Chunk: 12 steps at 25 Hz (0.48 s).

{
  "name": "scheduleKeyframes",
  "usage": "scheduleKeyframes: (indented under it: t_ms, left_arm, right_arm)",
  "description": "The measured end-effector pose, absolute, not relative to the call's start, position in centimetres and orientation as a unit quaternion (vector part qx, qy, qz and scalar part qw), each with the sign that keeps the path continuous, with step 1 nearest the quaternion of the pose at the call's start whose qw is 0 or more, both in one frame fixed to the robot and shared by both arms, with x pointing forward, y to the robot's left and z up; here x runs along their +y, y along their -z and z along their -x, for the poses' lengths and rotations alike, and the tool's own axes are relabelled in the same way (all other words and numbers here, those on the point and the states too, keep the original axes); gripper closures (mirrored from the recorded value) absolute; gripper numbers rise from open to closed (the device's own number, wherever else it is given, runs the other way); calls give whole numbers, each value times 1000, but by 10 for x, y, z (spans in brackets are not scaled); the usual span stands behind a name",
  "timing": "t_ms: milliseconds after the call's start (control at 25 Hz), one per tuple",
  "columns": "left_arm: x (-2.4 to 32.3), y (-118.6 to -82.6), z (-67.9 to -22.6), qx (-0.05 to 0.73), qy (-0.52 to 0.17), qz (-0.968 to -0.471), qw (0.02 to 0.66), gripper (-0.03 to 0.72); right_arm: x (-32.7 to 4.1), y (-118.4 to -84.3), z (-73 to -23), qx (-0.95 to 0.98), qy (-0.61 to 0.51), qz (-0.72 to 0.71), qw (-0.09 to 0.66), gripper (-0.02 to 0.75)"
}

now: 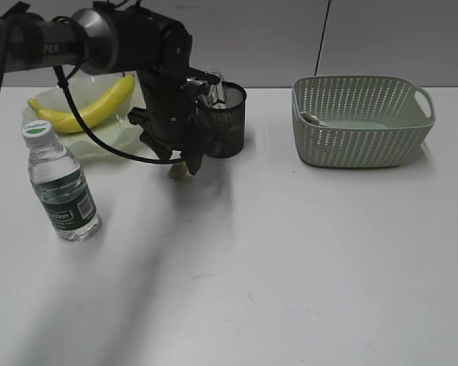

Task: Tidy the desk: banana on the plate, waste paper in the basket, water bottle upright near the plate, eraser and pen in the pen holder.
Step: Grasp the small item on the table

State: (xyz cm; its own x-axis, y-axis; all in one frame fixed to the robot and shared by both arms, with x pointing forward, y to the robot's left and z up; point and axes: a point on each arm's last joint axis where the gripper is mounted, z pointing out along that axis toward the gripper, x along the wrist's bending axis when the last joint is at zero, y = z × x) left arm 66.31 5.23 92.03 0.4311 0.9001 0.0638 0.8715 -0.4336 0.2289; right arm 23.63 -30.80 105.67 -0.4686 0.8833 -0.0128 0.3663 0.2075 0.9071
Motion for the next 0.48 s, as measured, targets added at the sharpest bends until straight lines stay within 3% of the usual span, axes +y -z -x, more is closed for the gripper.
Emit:
scheduleKeyframes:
  t_ms: [280,480]
  left_arm:
    - [63,-907,-670,542,-77,-834,74,245]
    - [62,-900,-670,545,-69,-832,74,318]
  right_arm:
    - [-308,-1057,-236,724,-458,-431,282,222]
    - [-308,-1057,-236,724,-458,-431,282,222]
